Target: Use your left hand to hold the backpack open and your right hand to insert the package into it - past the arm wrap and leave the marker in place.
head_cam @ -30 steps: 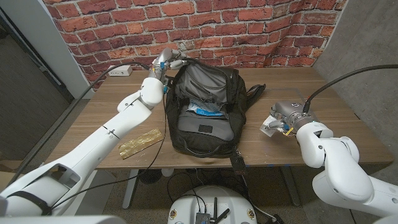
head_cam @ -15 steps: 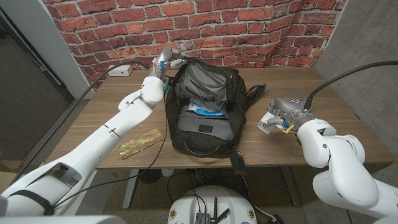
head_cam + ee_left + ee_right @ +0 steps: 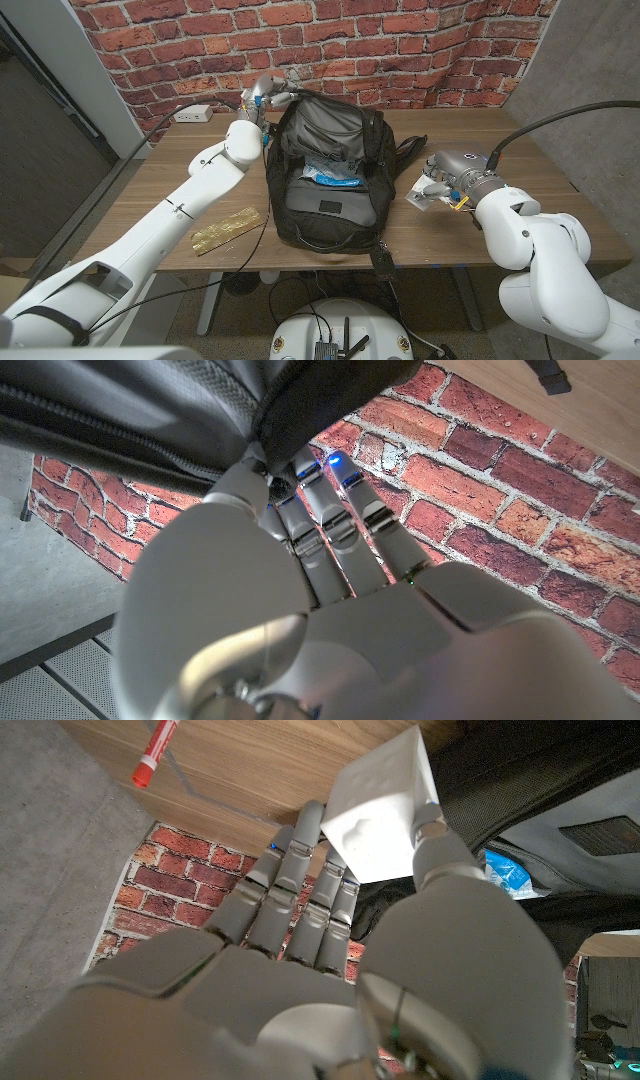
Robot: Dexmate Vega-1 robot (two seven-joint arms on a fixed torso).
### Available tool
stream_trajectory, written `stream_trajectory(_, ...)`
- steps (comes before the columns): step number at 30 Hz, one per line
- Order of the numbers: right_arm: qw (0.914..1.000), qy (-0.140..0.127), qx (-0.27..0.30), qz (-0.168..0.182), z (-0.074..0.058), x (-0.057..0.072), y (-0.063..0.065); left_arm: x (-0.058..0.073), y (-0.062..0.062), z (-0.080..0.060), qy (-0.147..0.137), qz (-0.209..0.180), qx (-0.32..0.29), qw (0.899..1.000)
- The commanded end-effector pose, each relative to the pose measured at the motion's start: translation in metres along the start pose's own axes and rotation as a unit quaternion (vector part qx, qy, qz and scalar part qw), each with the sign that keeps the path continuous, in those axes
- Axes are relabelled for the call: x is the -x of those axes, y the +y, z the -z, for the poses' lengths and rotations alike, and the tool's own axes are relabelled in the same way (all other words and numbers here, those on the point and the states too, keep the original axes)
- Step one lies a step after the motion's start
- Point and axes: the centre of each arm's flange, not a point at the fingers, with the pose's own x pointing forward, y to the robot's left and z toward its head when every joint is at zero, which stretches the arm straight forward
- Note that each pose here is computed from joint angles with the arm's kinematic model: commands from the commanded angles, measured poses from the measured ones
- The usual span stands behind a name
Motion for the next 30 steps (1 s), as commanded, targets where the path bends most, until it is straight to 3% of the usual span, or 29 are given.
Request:
stream_trajectory(1,0.9998,-0.001,-0.007,0.019,-0.006,0.008,-0.006,-0.001,0.001,0.003,0.013,-0.001,0.026,1.0)
stream_trajectory(18,0.9975,-0.01,-0.051,0.047,-0.012,0.019,-0.005,-0.004,-0.001,0.005,0.03,-0.002,0.045,0.999)
stream_trajectory(30,0.9957,-0.038,-0.058,0.062,-0.022,0.021,-0.008,-0.002,-0.003,0.007,0.033,0.001,0.055,0.998)
